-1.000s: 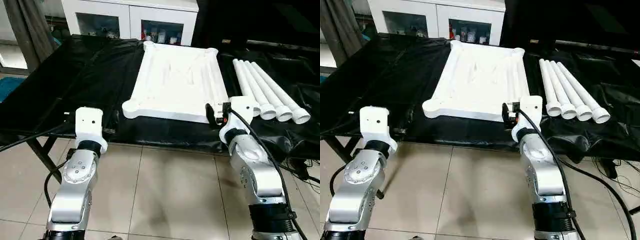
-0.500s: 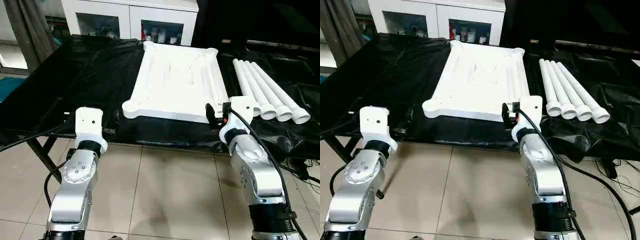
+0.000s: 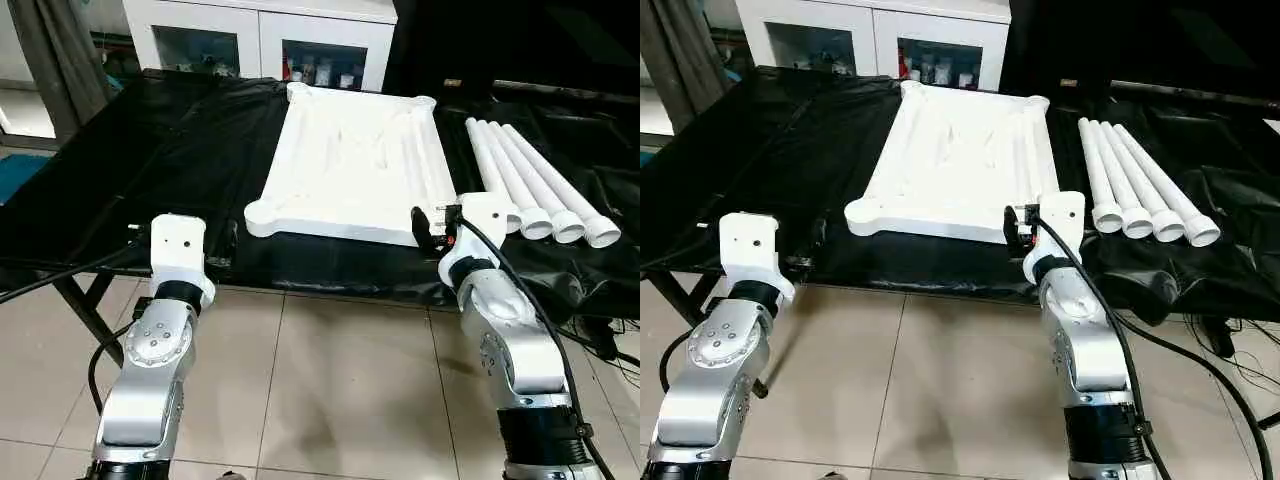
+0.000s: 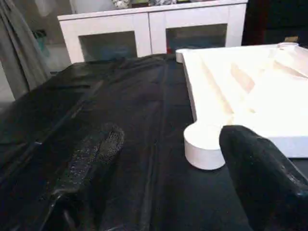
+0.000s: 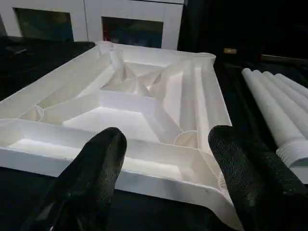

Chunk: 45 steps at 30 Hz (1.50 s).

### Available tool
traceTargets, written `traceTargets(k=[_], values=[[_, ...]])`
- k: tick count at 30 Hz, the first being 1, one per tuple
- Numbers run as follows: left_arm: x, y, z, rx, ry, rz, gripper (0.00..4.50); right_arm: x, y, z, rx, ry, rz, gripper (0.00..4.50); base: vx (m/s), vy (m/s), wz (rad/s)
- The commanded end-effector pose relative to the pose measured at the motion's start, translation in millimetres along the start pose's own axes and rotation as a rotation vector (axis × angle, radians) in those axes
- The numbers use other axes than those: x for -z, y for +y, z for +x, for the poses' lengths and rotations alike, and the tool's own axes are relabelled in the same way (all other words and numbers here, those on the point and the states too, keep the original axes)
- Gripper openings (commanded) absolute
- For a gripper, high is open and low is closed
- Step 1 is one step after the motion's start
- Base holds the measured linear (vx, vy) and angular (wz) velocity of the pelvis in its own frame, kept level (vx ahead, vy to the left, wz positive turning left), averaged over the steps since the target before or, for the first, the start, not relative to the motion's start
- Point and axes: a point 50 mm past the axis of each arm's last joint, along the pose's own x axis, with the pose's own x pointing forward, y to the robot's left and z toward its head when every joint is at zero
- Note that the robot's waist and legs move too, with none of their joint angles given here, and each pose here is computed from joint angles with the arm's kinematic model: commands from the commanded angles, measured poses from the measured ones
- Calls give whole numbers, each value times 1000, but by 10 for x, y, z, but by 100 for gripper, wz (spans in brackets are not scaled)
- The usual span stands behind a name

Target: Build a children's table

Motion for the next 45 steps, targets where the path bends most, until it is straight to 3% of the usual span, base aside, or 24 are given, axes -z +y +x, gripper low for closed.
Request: traceTargets(k=[1,21,22,26,29,36,40,45], values=[[4,-17,3,7,-2,1,373,-37,-25,14,11,-12,1,324,0,0,0],[4,-17,3,7,-2,1,373,-37,-25,14,11,-12,1,324,0,0,0],[-382,-178,30,-36,45,-122,390,-356,-294,-207,254,2,-67,338,0,0,0],[-342,-201,110,9,29,-116,410,-286,-76,-166,29,-52,-26,362,0,0,0],[-347,-206,107,19,23,-113,450,-281,-63,-163,23,-52,-39,405,0,0,0],[-396,-204,77,20,15,-107,450,-331,-24,-189,-13,-48,-24,448,0,0,0],[-327,-215,64,11,2,-13,450,-306,-35,-152,17,-67,-201,448,0,0,0],[-300,-235,65,22,27,-53,450,-255,-47,-134,33,-39,-184,448,2,-43,2]])
